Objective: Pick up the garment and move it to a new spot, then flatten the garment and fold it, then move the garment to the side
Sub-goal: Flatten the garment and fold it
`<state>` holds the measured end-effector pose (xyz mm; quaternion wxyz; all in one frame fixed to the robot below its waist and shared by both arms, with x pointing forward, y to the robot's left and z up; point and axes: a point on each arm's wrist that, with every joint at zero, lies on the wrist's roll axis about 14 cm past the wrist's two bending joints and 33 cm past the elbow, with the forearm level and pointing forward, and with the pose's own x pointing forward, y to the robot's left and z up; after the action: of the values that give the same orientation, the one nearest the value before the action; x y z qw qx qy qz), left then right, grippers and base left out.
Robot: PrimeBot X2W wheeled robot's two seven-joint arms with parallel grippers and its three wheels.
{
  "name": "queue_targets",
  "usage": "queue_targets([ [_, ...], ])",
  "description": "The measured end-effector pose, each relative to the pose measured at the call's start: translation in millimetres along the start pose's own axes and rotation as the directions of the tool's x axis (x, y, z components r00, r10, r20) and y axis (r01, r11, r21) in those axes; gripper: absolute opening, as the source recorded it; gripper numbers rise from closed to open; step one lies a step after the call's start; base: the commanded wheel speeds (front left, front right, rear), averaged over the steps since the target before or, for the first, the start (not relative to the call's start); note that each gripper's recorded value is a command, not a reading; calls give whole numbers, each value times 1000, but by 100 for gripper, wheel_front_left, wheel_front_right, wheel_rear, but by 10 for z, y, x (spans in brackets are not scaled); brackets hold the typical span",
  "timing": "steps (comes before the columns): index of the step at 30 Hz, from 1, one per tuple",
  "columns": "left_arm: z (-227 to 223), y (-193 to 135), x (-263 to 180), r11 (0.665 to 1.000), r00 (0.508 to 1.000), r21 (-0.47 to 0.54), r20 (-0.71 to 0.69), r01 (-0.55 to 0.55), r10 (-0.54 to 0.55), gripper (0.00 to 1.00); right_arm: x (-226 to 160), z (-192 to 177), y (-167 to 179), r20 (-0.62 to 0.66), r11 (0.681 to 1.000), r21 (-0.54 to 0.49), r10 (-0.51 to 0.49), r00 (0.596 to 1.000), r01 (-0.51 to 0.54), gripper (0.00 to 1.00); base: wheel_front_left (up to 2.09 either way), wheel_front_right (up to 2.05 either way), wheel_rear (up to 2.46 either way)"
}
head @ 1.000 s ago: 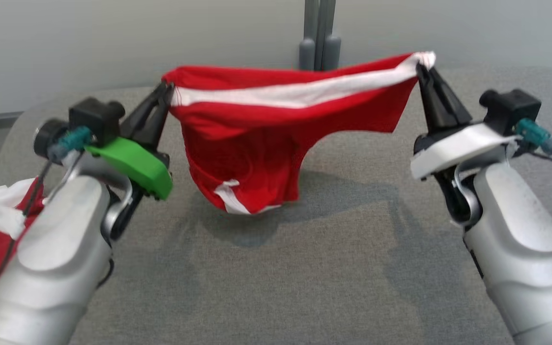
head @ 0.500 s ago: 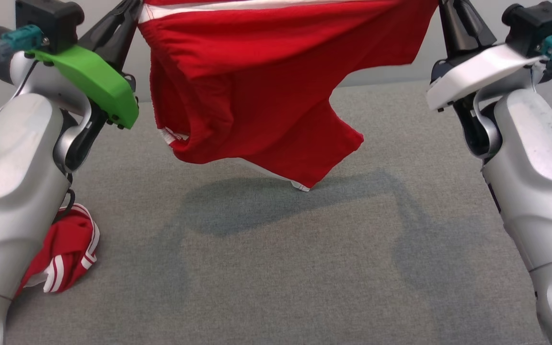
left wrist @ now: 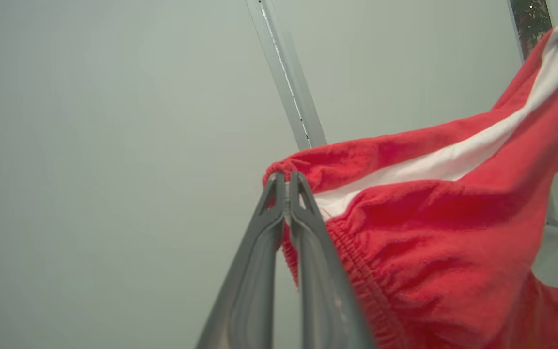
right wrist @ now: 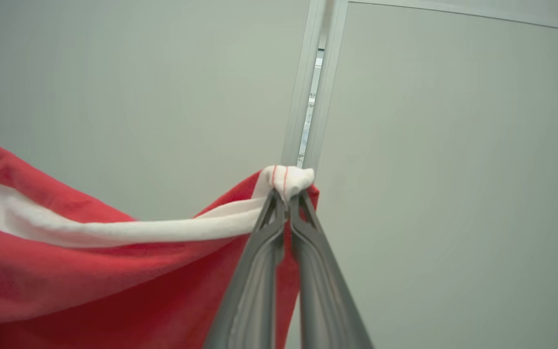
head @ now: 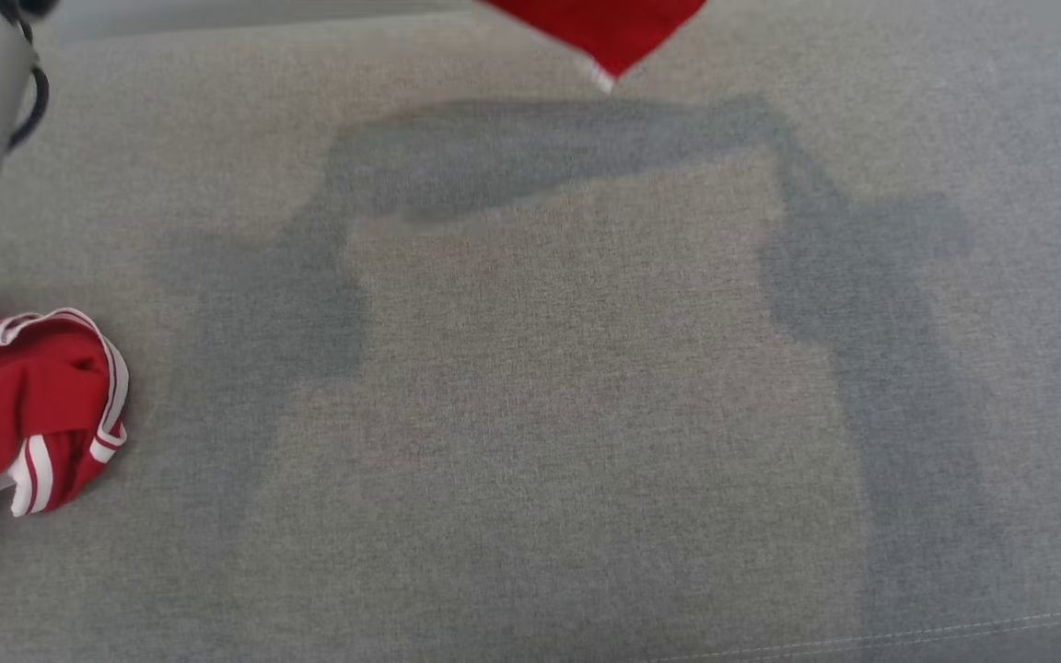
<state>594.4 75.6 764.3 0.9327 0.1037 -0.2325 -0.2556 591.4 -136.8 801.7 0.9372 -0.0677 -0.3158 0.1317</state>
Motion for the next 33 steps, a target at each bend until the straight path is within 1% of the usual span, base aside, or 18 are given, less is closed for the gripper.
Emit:
queue_targets([
  [3, -2, 19, 122, 1000, 1000, 3, 31, -1, 1, 0, 86, 4, -55, 33, 1000, -17, -12, 999, 12, 0, 0, 0, 0],
  [5, -106, 57, 182, 1000, 999, -17, 34, -13, 14, 0, 108, -120, -107, 31, 999, -18, -31, 999, 31, 0, 0, 0, 0],
  [9, -541, 36, 147, 997, 1000, -76, -13, -24, 23, 0, 24, -570, -96, -38, 999, -12, -34, 999, 34, 0, 0, 0, 0],
  [12, -1009, -39, 21, 988, 996, -148, -81, -40, 28, 0, -117, -959, -101, -106, 999, 10, -37, 994, 38, 0, 0, 0, 0],
  [14, -1293, -153, -61, 978, 993, -203, -118, -40, 16, 0, -246, -1241, -45, -157, 999, 37, -25, 987, 32, 0, 0, 0, 0],
  [17, -1803, -410, -283, 944, 980, -324, -199, -62, -4, 0, -605, -1764, 129, -267, 995, 101, 10, 964, 18, 0, 0, 0, 0],
  [19, -2179, -694, -528, 915, 960, -396, -276, -70, -46, 0, -946, -2096, 214, -352, 989, 147, 24, 936, 30, 0, 0, 0, 0],
  [21, -2440, -1011, -748, 875, 938, -478, -333, -82, -94, 0, -1273, -2317, 235, -421, 982, 180, 29, 907, 53, 0, 0, 0, 0],
  [22, -2525, -1179, -845, 860, 927, -504, -353, -73, -128, 0, -1421, -2385, 219, -449, 981, 183, 30, 893, 59, 0, 0, 0, 0],
  [24, -2641, -1444, -1044, 817, 906, -570, -388, -90, -172, 0, -1704, -2471, 160, -500, 979, 187, 25, 866, 80, 0, 0, 0, 0],
  [25, -2688, -1571, -1165, 801, 891, -591, -409, -93, -199, 0, -1846, -2501, 127, -525, 977, 191, 17, 851, 98, 0, 0, 0, 0],
  [27, -2737, -1734, -1375, 758, 870, -638, -442, -133, -220, 0, -2125, -2537, 121, -572, 970, 206, 13, 820, 129, 0, 0, 0, 0],
  [29, -2743, -1856, -1565, 724, 850, -670, -469, -166, -239, 0, -2363, -2534, 156, -608, 961, 226, 14, 793, 156, 0, 0, 0, 0],
  [31, -2719, -1957, -1745, 696, 832, -691, -491, -194, -256, 0, -2574, -2504, 163, -639, 955, 234, 11, 769, 181, 0, 0, 0, 0],
  [33, -2668, -2036, -1909, 679, 816, -704, -507, -208, -276, 0, -2737, -2449, 152, -660, 951, 236, 6, 751, 200, 0, 0, 0, 0],
])
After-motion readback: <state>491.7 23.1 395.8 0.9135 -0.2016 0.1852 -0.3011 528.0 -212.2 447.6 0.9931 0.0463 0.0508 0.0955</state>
